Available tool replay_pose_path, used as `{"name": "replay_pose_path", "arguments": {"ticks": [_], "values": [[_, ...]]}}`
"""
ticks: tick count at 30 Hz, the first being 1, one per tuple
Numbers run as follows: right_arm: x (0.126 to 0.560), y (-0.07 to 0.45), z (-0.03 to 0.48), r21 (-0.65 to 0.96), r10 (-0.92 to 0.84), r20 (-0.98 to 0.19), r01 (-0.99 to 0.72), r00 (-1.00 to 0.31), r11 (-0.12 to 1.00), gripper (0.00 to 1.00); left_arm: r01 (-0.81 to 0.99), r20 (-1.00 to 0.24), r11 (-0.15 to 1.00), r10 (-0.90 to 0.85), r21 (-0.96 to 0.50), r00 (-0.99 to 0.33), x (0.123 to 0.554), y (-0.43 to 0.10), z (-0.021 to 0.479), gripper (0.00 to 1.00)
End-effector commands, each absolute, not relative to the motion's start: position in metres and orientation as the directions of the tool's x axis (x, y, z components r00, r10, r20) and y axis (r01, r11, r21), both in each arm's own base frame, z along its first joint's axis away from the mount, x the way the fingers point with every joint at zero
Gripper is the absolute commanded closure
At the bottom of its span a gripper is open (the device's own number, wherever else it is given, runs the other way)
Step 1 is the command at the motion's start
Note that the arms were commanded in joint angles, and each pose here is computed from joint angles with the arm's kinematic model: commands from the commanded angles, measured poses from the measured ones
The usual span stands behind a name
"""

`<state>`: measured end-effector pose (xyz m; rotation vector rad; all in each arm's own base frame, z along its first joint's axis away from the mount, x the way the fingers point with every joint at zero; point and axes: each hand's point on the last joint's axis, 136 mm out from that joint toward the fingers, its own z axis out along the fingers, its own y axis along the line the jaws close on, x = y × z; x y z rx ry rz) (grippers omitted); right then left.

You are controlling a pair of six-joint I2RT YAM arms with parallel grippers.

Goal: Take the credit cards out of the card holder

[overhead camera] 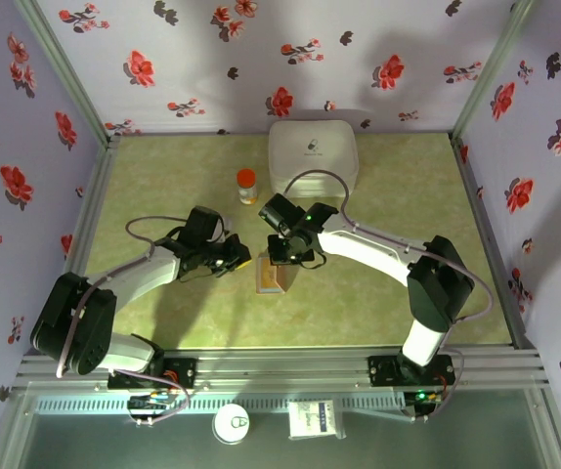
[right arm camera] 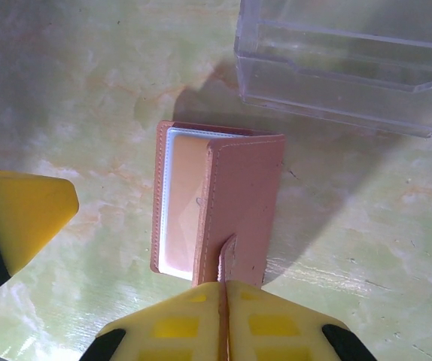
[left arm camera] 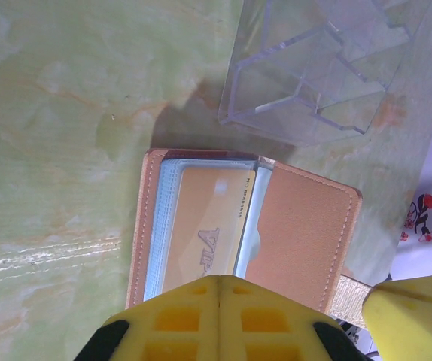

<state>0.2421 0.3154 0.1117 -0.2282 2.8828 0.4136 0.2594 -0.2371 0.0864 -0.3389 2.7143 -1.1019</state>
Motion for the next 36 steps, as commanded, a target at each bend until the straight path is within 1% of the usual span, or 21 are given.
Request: {"name": "replay_pose_path", "arguments": {"ticks": [1,20,28,36], "values": [[0.237,0.298,0.115,0.213,-0.123,-0.243,-0.177,-0.962,0.961,0.91,-0.121,-0.09,0.712,-0.25,-0.692,-0.964,0.257,-0.239,0.082,1.0],[0.224,0.206,0.076,0.068,0.004,-0.206,-0.01,-0.979,0.998,0.9,-0.115,-0.043,0.755,-0.187,-0.646,-0.981,0.247,-0.255,0.047,1.0],[0.229,0.204,0.048,0.049,0.026,-0.193,0.017,-0.981,0.999,0.9,-0.113,-0.039,0.754,-0.181,-0.647,-0.983,0.248,-0.259,0.048,1.0],[0.237,0.212,0.034,0.081,0.07,-0.195,0.055,-0.978,0.995,0.9,-0.115,-0.038,0.754,-0.183,-0.647,-0.982,0.251,-0.26,0.049,1.0]]}}
